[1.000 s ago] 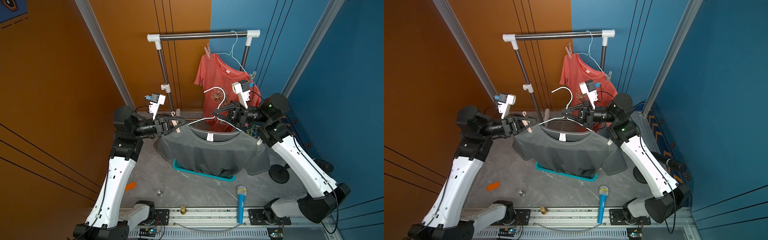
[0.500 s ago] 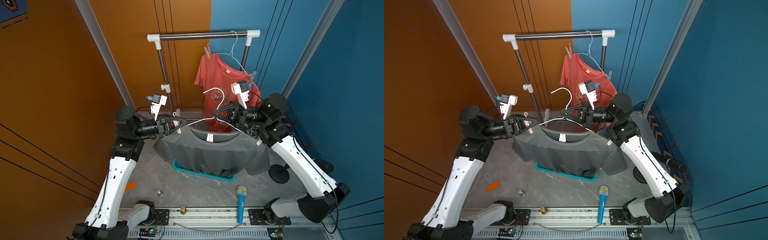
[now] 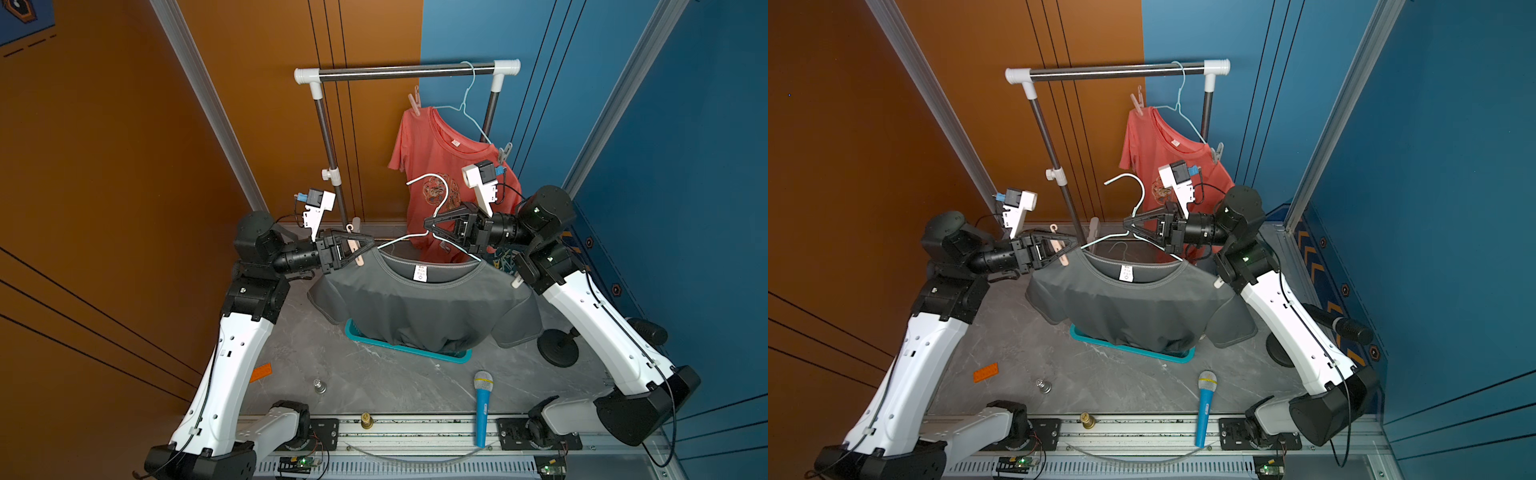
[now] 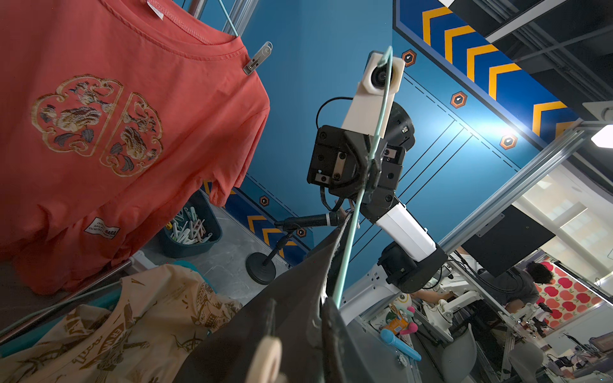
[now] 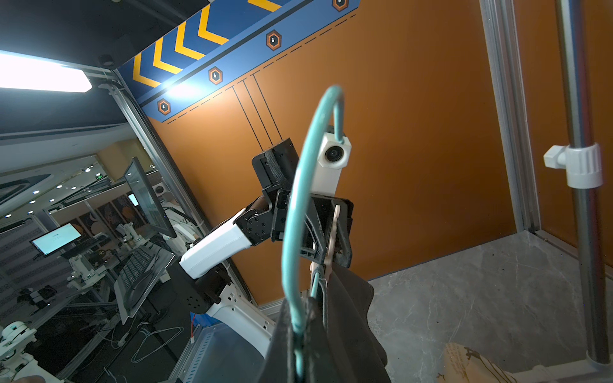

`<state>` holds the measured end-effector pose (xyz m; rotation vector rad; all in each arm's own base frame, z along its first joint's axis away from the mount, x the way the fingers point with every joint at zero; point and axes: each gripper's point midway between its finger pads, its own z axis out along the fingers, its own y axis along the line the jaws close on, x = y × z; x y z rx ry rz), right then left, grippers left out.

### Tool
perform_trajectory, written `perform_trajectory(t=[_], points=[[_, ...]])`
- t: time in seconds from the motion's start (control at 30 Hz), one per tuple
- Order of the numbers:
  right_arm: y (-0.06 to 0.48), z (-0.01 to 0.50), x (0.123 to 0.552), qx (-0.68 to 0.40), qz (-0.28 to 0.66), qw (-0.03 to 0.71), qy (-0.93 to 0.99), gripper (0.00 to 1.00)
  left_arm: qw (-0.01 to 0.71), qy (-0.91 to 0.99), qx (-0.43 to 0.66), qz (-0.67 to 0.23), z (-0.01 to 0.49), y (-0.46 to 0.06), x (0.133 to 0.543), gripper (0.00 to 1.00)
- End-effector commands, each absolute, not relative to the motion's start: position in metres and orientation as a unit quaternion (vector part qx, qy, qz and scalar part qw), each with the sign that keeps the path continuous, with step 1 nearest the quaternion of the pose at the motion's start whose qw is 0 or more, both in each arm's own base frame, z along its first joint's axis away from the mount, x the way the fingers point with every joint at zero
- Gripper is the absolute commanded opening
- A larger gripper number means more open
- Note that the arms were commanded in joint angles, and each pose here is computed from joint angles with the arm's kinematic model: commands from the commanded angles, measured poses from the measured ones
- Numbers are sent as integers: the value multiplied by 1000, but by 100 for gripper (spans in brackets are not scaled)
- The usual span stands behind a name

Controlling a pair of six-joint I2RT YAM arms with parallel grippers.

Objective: Use clothespins to secure the t-shirt on both sides of the hanger
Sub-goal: Adjust the clothespin on the hanger.

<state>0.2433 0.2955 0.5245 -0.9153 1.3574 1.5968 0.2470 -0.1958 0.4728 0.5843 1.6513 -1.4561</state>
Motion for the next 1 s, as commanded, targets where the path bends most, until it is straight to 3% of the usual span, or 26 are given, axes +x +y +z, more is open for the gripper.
perform_trajectory(t=[0.0,0.07,0.17,0.3,0.4,0.53,0.73,0.97], points=[[288,548,244,-358,635,454,512,0,426,661,235,-571,472,-197,246,0],[288,549,244,-357,637,454,510,0,424,664,232,-570,470,-197,247,0],[287,552,243,-355,642,454,506,0,425,665,231,-569,470,-197,248,9],[287,553,241,-357,643,455,502,0,428,664,230,-568,472,-197,248,54],[287,551,241,-356,643,453,504,0,434,663,229,-566,477,-196,248,82],[287,547,242,-355,643,451,507,0,463,667,209,-546,488,-184,253,99],[287,533,250,-349,614,458,540,0,545,665,141,-491,514,-140,266,98],[285,523,258,-342,578,476,569,0,566,683,61,-458,511,-104,281,97]])
